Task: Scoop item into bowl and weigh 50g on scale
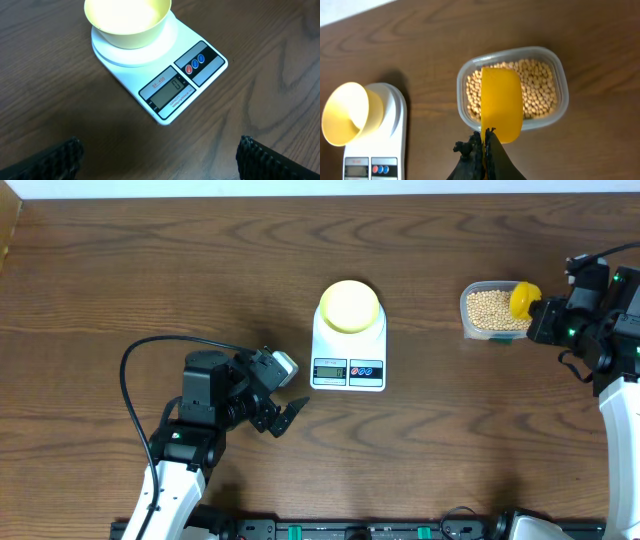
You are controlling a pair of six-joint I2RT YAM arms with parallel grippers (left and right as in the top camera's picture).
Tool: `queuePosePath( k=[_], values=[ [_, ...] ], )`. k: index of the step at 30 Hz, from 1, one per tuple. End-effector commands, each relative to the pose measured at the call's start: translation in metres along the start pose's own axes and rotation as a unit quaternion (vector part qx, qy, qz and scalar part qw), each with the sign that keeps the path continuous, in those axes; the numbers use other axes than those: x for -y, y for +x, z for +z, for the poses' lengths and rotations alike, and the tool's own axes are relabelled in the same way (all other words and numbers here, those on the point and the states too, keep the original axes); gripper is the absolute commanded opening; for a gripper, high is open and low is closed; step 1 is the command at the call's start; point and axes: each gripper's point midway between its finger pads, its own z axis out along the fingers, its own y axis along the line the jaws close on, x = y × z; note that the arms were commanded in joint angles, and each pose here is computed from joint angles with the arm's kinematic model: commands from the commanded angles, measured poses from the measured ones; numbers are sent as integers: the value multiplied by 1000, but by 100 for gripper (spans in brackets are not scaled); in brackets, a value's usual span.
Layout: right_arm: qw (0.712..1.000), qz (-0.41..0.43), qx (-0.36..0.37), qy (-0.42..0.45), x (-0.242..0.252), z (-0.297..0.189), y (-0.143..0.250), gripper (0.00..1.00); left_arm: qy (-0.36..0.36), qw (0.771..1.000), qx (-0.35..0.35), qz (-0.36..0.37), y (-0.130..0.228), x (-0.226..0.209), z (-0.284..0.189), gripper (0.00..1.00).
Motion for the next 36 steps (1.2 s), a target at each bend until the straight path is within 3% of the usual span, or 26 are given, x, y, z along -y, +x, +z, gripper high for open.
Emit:
queuePosePath(
  k=[1, 36],
  values=[
    [1000, -13, -1, 27, 8, -5, -3, 1, -7, 1000, 5, 2, -5, -3, -3, 99],
    [998, -28, -53, 19, 6, -6, 23, 1, -7, 1000, 5, 2, -5, -3, -3, 99]
  ],
)
